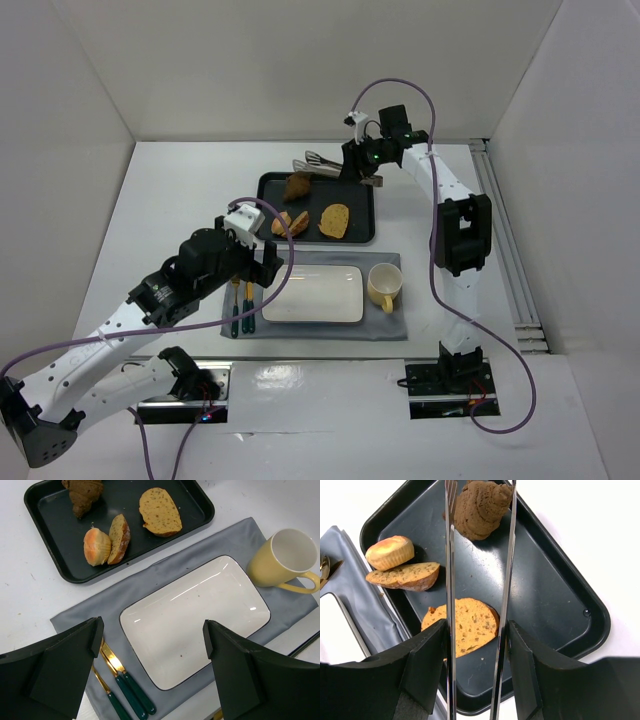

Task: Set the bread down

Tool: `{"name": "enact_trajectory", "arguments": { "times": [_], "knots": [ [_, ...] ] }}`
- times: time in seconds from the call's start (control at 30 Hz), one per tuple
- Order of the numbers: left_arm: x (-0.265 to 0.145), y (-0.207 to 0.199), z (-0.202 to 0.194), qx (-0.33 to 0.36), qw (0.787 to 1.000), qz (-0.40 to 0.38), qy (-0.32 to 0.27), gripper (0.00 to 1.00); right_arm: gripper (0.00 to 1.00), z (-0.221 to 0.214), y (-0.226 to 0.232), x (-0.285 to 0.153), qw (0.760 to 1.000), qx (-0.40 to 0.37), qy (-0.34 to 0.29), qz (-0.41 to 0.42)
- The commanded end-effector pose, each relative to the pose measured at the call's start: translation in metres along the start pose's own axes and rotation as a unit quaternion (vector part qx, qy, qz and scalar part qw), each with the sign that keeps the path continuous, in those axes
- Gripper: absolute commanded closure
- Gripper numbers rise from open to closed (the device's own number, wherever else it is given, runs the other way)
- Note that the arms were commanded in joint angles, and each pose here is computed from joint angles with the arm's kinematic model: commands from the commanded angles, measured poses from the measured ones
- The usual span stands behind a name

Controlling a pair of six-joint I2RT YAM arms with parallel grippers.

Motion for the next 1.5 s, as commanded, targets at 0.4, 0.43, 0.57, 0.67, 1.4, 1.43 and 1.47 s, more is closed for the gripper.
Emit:
{"name": "enact_trajectory", "arguments": {
  "times": [0.4, 0.43, 0.57, 0.67, 1.4, 1.43, 1.47],
  "knots": [
    [-0.002, -0.002, 0.01, 0.004, 1.0, -0.007, -0.027, 0.0, 0.41, 0.004, -0.021, 0.006, 0.999, -0.016, -0.024, -0.031],
    [-0.002, -0.002, 0.01, 0.004, 1.0, -0.007, -0.027, 0.0, 0.41, -0.001, -0.026, 0.007, 0.999, -0.01, -0.021, -0.033],
    [0.0, -0.002, 0.008, 0.005, 1.0, -0.005, -0.023, 0.0, 0.41, -0.005, -0.025, 0.01, 0.999, -0.003, -0.019, -0.026],
    [0.0, -0.002, 0.008, 0.005, 1.0, -0.005, -0.023, 0.0, 0.4, -0.012, -0.03, 0.014, 1.0, 0.007, -0.018, -0.024],
    [0.0, -0.001, 0.009, 0.005, 1.0, -0.001, -0.025, 0.0, 0.39, -0.03, -0.006, 0.029, 0.994, 0.072, -0.015, 0.078],
    [0.0, -0.001, 0.009, 0.005, 1.0, -0.001, -0.025, 0.0, 0.39, -0.03, -0.004, 0.029, 0.993, 0.076, -0.014, 0.084],
    [0.0, -0.001, 0.009, 0.005, 1.0, -0.001, -0.025, 0.0, 0.39, -0.03, -0.004, 0.029, 0.993, 0.076, -0.014, 0.084]
  ]
}}
Point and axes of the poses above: each gripper's point midway between its finger pads, its own x axis out along the fingers, its own y axis along the line the jaws close on, z = x × y, the point moved 5 cm from there along -x, back along the fingers, and after that the axes turned 11 degrees about -x, right-handed, at the moved point
